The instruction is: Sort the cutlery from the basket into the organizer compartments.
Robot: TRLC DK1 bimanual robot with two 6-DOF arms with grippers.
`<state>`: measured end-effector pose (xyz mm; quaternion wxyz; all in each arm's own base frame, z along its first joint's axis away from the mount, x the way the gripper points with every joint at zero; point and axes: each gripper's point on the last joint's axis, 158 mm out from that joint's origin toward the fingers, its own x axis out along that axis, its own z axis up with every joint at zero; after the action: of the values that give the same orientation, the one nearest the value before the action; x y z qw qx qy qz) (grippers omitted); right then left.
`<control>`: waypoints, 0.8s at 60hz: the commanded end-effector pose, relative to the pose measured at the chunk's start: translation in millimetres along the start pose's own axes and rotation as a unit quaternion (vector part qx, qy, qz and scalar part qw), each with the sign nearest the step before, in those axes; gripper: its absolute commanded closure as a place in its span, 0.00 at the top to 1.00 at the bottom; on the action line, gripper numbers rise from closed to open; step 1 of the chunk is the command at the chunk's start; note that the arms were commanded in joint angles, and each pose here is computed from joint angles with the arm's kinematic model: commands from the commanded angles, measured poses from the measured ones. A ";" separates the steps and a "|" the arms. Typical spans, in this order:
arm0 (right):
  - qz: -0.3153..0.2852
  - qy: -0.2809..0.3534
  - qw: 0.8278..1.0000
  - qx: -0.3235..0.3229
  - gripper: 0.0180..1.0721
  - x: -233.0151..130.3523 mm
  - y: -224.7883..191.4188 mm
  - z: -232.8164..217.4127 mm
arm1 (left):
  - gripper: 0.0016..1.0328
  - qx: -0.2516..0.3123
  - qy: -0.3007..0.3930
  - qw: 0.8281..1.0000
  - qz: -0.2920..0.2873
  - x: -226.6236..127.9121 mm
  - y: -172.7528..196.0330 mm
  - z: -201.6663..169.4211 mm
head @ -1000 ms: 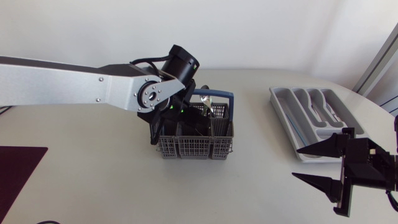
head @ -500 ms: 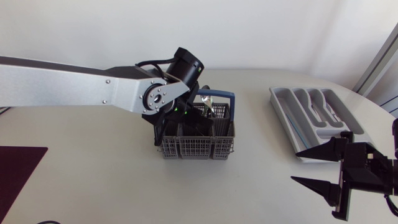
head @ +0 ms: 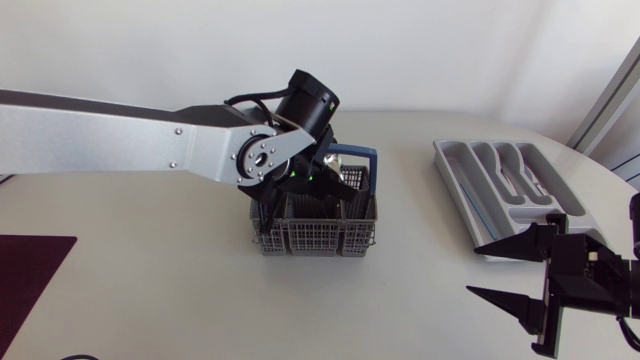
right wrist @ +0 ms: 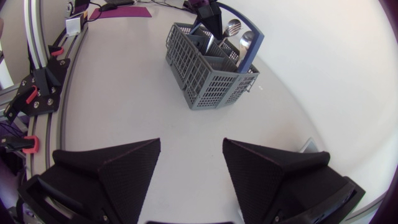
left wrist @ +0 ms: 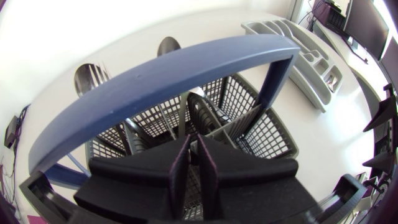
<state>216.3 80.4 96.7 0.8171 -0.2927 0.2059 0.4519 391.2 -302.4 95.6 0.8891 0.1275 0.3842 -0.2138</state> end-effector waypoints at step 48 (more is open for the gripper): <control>-0.005 -0.008 1.000 0.022 0.70 -2.3 12.8 14.5 | 0.03 0.092 -0.167 0.981 -0.036 -138.6 -29.0 63.5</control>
<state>207.6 89.8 102.5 0.8234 -0.2926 0.2003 0.4430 338.9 -320.1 224.8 0.9127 0.1559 0.2335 -0.2970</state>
